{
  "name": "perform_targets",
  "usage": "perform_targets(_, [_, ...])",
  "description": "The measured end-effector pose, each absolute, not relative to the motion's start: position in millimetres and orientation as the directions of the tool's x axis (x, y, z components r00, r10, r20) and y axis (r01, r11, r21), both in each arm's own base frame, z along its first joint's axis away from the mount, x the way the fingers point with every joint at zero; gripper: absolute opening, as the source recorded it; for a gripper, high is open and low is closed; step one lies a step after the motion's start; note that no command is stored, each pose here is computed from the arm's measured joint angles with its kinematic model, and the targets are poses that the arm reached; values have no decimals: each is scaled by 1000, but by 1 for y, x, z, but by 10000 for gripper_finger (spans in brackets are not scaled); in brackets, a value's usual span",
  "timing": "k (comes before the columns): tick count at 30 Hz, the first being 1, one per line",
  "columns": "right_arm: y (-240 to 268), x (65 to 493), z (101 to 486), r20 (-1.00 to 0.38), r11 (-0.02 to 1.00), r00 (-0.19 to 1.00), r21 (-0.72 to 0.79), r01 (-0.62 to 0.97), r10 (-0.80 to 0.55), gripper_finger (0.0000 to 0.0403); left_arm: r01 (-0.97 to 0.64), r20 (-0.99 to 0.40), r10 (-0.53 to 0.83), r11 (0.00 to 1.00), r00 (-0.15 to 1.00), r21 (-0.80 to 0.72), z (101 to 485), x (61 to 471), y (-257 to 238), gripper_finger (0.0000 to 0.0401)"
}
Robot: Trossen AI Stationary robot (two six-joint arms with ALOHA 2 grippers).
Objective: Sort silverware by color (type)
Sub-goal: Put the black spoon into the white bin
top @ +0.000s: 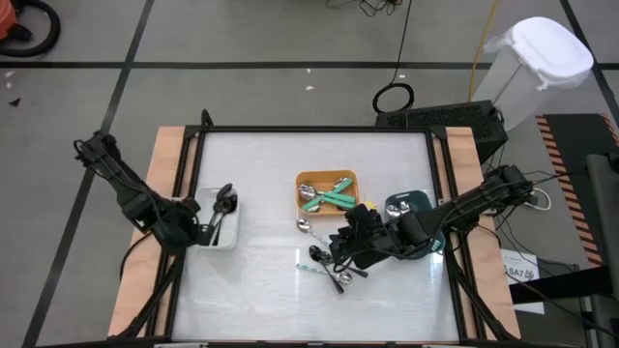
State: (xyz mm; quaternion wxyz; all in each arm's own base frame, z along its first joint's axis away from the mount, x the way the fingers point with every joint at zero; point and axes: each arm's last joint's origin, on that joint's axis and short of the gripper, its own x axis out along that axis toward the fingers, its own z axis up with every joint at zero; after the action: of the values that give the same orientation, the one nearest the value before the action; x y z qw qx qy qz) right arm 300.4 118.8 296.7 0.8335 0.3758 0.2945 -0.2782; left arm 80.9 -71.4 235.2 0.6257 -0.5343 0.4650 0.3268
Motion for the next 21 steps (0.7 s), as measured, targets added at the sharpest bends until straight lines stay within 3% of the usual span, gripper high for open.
perform_targets(9, [119, 300, 297, -700, 563, 672, 463, 685, -242, 155, -941, -960, -74, 194, 269, -279, 228, 88, -79, 97])
perform_targets(15, [121, 301, 290, -747, 575, 640, 449, 684, -178, 155, -896, -936, -73, 272, 345, -352, 244, 91, -80, 105])
perform_targets(21, [130, 313, 260, -845, 595, 530, 389, 704, -74, 155, -865, -912, -7, 313, 410, -392, 263, 91, -76, 106])
